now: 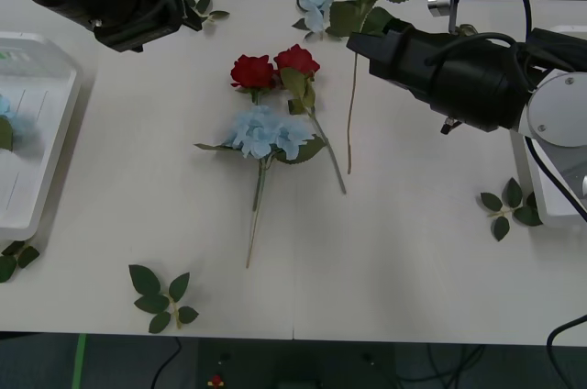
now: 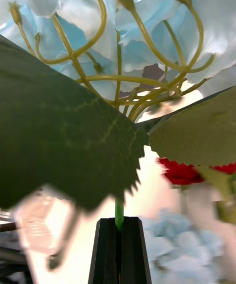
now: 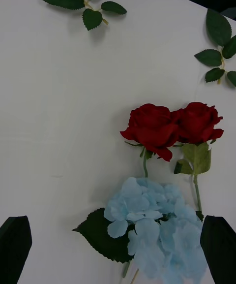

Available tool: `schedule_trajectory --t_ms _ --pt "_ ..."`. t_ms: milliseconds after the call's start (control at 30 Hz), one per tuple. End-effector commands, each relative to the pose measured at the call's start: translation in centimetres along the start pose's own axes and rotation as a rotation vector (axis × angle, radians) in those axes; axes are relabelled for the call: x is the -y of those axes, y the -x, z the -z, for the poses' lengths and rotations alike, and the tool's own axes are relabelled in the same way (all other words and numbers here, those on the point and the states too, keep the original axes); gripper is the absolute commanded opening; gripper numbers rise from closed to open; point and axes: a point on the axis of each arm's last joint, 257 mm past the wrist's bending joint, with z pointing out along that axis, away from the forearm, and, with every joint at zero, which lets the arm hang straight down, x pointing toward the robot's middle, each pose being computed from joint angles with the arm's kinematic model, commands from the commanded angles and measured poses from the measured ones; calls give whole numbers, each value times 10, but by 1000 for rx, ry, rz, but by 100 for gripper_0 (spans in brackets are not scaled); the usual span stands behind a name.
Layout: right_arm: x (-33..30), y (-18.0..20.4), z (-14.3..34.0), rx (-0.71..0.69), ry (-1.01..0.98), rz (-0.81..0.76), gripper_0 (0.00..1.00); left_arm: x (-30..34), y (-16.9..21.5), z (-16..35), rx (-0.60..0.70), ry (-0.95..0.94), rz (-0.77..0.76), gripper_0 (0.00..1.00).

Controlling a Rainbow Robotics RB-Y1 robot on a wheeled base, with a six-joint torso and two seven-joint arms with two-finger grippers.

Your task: Place the red flowers into the right box and the blue flowers into the left box. If a person shows an open palm, hand one flower to the person first, then continue sorting.

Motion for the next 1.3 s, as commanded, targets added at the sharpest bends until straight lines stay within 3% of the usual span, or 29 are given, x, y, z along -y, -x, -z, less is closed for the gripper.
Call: schedule_trajectory --t_ms 33,500,1000,1300 --pt "-49 12 14 32 96 58 0 23 10 -8 63 33 -107 100" --pt "-120 3 27 96 289 273 0 33 8 -15 76 16 -103 100" --pt "-89 124 46 409 55 634 0 33 9 -14 80 12 -96 100" --pt "-53 186 32 476 -103 759 0 34 9 -14 77 10 -94 100"
